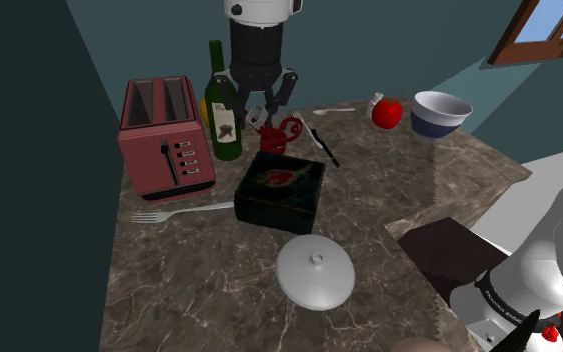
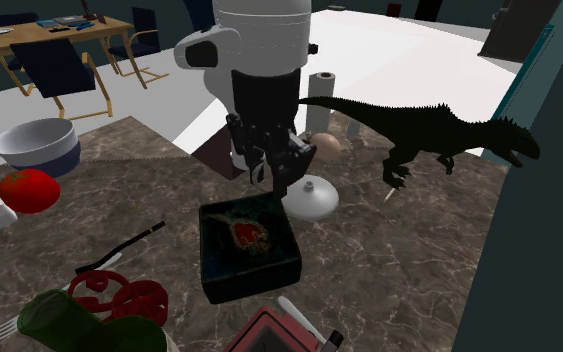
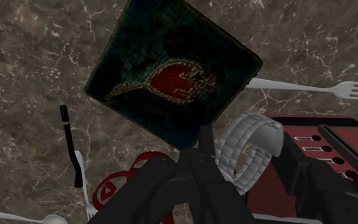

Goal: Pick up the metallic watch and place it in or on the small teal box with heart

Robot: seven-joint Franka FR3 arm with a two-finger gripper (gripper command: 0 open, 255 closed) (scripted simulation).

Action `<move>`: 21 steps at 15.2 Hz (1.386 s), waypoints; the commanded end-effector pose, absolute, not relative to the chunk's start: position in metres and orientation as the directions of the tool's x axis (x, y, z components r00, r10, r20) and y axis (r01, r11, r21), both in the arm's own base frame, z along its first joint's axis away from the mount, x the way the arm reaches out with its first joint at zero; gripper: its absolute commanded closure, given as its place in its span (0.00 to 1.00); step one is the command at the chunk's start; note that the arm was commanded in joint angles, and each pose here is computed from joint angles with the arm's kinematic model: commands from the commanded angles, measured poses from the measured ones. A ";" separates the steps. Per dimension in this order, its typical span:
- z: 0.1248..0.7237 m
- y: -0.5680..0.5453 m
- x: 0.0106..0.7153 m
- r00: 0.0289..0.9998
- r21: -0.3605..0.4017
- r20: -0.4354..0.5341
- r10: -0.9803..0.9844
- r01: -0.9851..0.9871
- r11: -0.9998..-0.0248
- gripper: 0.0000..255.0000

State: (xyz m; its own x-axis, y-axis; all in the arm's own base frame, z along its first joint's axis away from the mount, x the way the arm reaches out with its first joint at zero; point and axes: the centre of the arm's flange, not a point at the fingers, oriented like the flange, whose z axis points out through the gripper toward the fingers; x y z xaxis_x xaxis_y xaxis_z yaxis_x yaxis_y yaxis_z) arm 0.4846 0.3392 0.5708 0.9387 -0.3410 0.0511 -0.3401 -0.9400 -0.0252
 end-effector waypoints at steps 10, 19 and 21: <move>0.547 0.338 0.485 0.939 -0.026 0.051 -0.341 -0.340 -0.940 1.00; 0.574 0.338 0.483 0.939 -0.026 0.051 -0.341 -0.340 -0.940 0.00; 0.597 0.338 0.482 0.939 -0.026 0.051 -0.341 -0.340 -0.940 0.00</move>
State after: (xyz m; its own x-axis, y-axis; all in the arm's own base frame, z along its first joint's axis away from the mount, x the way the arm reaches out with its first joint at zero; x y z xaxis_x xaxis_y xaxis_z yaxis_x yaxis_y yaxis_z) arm 0.4836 0.3360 0.5842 0.9386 -0.3412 0.0520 -0.3402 -0.9400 -0.0264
